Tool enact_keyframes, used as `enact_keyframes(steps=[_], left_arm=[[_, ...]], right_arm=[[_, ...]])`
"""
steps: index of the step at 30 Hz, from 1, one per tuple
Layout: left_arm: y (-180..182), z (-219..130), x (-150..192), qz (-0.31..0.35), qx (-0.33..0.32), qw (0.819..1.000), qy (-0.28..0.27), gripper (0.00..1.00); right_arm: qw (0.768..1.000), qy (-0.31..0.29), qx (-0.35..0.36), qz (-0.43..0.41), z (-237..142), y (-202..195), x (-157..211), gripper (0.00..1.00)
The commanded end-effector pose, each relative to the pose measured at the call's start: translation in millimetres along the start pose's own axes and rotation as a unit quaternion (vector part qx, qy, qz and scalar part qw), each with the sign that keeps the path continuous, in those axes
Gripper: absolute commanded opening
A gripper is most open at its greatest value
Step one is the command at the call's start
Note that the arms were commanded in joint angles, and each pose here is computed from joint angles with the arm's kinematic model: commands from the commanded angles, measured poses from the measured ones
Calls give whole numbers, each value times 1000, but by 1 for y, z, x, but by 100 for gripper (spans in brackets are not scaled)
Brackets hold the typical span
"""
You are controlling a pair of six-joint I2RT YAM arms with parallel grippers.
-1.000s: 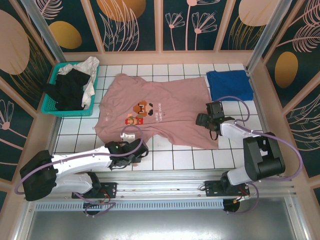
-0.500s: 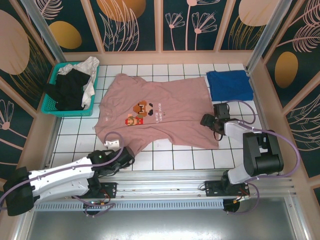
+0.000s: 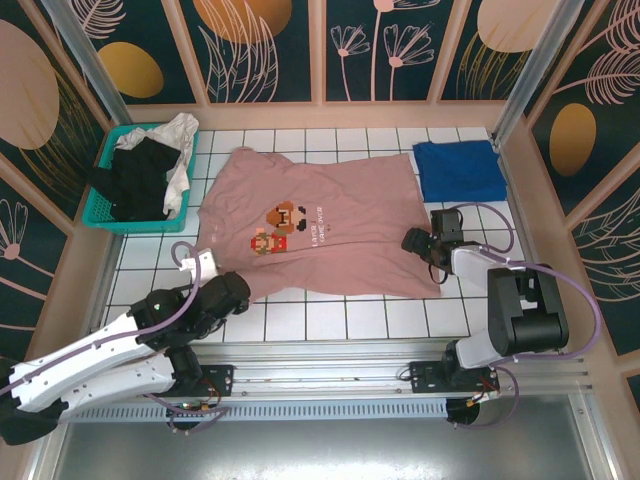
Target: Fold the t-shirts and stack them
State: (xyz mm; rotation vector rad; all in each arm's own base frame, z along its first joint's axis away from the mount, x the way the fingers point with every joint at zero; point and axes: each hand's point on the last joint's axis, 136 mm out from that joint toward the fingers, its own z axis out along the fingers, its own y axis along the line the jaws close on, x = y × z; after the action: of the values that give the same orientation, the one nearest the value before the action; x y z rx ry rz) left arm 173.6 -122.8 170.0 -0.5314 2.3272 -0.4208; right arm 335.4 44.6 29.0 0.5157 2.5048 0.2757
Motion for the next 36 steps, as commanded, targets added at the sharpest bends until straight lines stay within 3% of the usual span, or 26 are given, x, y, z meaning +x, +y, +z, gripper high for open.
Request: enact_keyframes(steps=[1, 2, 3, 8, 12, 19, 24, 30, 36], left_arm=[[39, 5, 4, 23, -67, 997, -13, 30], [42, 5, 4, 16, -67, 998, -16, 47], [45, 6, 4, 13, -65, 998, -18, 51], [50, 6, -4, 9, -64, 997, -48, 56], [33, 15, -11, 54, -82, 993, -62, 62], [23, 66, -17, 114, -137, 983, -40, 73], [-11, 125, -65, 101, -70, 991, -42, 74], [-58, 212, -166, 114, -86, 988, -51, 73], [-76, 330, -264, 108, -123, 984, -72, 66]], right_arm=[[1000, 3, -3, 8, -6, -2, 5, 80], [1000, 0, -6, 3, -8, 1, 4, 80], [1000, -2, -7, -4, -10, 3, 4, 80], [998, -19, -36, -56, -26, 36, 5, 80], [994, -15, -62, -87, -29, 63, 15, 80], [998, -16, 14, -64, -29, 30, 23, 81], [999, 16, 26, -37, -17, 15, 38, 80], [999, 37, 33, -9, -17, 2, 62, 79], [999, 21, 40, 0, -32, -2, 56, 77]])
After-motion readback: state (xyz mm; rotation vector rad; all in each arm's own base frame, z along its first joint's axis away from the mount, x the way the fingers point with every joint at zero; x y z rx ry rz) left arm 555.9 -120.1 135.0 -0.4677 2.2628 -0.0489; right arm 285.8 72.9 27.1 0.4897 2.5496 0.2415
